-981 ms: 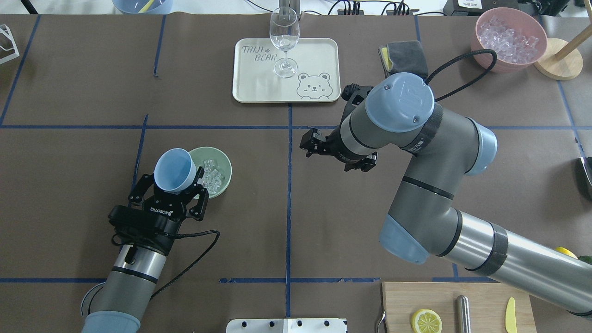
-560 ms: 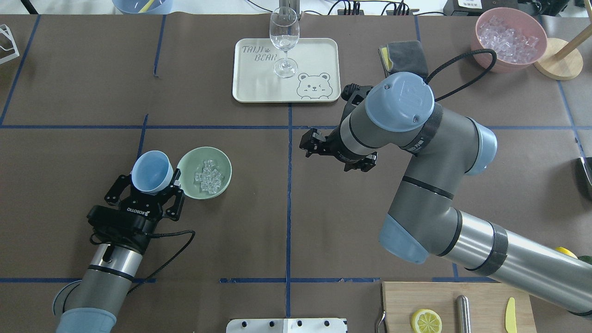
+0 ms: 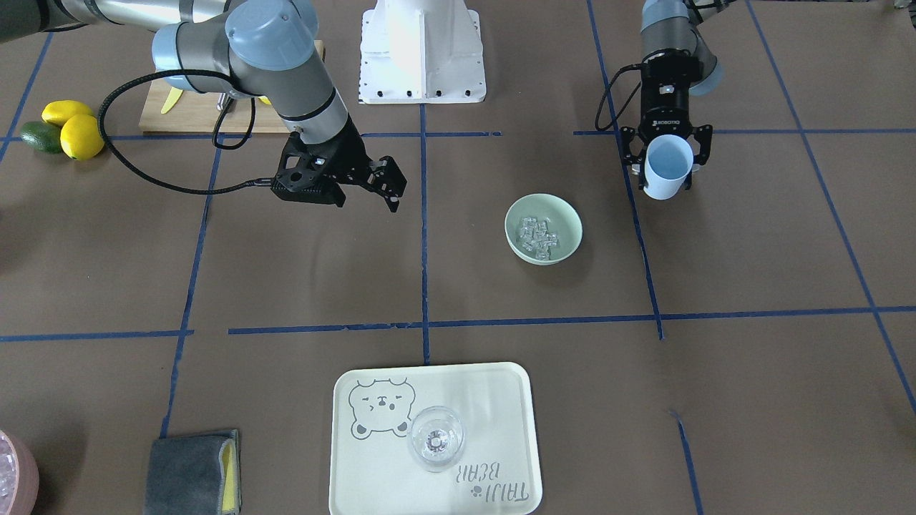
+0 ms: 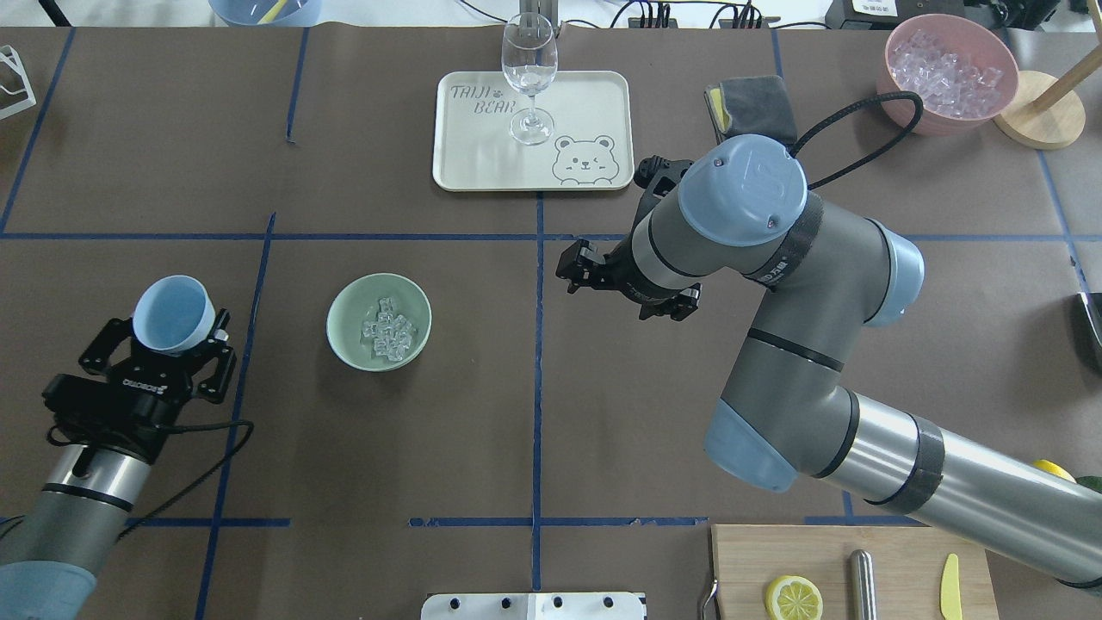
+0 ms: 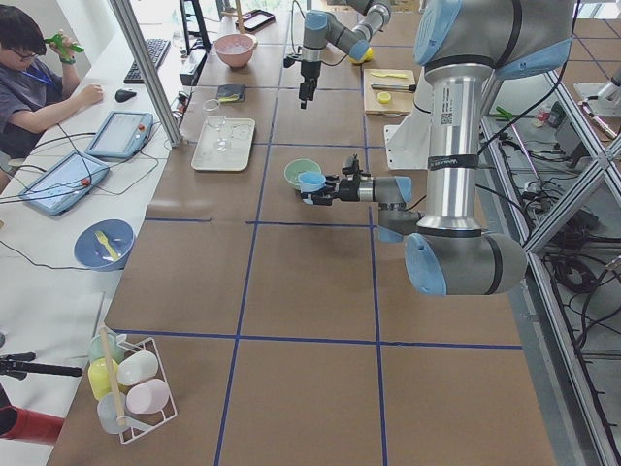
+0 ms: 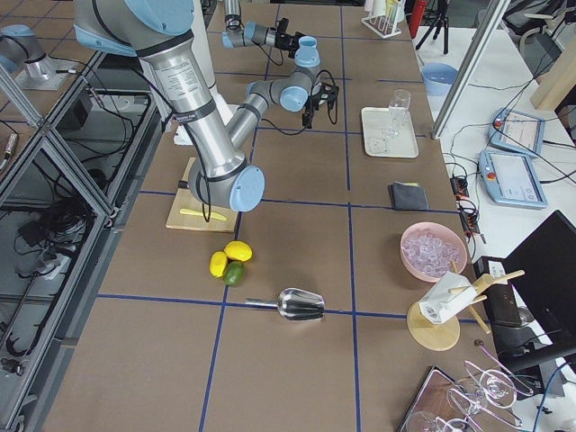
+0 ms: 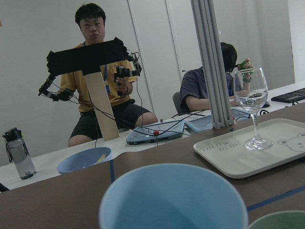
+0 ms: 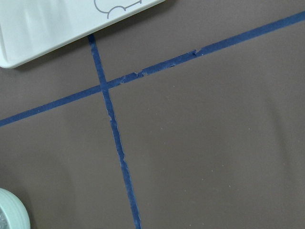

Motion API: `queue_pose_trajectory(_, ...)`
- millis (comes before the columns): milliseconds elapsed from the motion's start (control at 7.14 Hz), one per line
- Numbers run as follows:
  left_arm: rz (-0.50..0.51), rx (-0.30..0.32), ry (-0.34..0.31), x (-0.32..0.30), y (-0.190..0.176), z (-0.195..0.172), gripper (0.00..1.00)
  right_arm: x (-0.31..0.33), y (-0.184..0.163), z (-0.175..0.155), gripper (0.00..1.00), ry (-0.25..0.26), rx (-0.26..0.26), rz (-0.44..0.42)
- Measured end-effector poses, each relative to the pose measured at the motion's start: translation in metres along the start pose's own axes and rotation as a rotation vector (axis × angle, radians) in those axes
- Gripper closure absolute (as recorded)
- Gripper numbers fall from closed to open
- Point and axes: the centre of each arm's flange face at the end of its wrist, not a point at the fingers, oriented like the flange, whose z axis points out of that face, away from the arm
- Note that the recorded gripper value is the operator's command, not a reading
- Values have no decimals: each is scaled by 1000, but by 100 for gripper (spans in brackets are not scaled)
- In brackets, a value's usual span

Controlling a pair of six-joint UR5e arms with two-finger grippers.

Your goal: Pour ice into bowl

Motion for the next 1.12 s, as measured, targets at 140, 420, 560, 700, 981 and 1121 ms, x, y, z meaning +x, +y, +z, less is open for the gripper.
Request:
queue_pose_trajectory(140,25,-9,-11,-38,6,-2,100,-2,1,-1,0,-2,-1,-1)
queue_pose_trajectory(420,21,-17,-32,-77,11,-2,100,-3,1,-1,0,-4,-1,-2)
queue_pose_trajectory(560,-28,-27,-33,-84,17,-1,100,-4,2,-1,0,-6,-1,-3)
queue_pose_trajectory(700,-70,-40,-36,-89,28,0,100,-5,4,0,0,-6,-3,-4)
queue_pose_trajectory(981,-173,-64,-40,-97,47,2,100,-11,12,2,0,-10,-11,-7)
queue_pose_trajectory(1121,-216,-85,-29,-98,53,2,100,-19,20,4,0,-15,-17,1)
